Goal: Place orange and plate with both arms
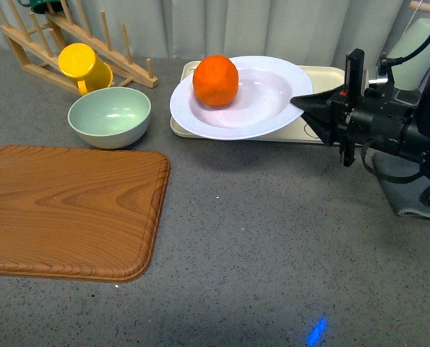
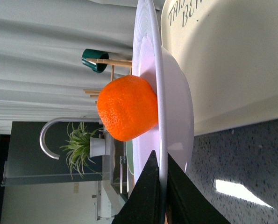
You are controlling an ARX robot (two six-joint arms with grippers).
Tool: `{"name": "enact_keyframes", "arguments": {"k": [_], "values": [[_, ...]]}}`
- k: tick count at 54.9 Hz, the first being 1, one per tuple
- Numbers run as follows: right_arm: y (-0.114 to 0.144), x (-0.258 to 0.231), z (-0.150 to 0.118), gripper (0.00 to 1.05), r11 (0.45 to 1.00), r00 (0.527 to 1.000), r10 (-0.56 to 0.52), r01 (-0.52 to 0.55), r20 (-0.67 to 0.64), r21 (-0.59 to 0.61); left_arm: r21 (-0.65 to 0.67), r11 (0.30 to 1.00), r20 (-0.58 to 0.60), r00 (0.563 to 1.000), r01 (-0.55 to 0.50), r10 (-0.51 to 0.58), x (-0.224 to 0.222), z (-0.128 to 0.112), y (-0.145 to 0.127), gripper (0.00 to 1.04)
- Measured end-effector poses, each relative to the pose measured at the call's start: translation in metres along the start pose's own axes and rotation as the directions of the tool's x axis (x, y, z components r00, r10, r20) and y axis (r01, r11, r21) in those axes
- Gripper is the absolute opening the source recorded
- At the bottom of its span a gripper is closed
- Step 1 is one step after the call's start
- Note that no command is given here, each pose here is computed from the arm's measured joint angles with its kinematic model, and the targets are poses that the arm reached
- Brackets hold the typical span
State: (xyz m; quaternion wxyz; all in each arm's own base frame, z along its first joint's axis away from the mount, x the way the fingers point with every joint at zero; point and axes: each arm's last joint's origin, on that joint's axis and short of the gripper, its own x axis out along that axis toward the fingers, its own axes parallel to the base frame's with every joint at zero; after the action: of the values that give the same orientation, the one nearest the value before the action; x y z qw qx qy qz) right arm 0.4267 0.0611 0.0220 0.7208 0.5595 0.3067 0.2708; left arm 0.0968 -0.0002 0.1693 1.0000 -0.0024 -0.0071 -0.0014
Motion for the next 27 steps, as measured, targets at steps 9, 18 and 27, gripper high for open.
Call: {"name": "enact_keyframes", "arguments": {"k": [9, 18, 27], "values": [[-0.003, 0.030, 0.013, 0.01, 1.000, 1.000, 0.003, -0.003, 0.021, 0.011, 0.000, 1.000, 0.000, 1.000, 0.000, 0.000, 0.000, 0.000, 0.000, 0.98], [-0.015, 0.053, 0.025, 0.01, 0.998, 0.998, -0.053, 0.052, 0.043, 0.022, 0.000, 1.000, 0.000, 1.000, 0.000, 0.000, 0.000, 0.000, 0.000, 0.98], [-0.025, 0.060, 0.027, 0.01, 0.995, 0.994, -0.099, 0.099, 0.035, 0.026, 0.000, 1.000, 0.000, 1.000, 0.000, 0.000, 0.000, 0.000, 0.000, 0.98]]}}
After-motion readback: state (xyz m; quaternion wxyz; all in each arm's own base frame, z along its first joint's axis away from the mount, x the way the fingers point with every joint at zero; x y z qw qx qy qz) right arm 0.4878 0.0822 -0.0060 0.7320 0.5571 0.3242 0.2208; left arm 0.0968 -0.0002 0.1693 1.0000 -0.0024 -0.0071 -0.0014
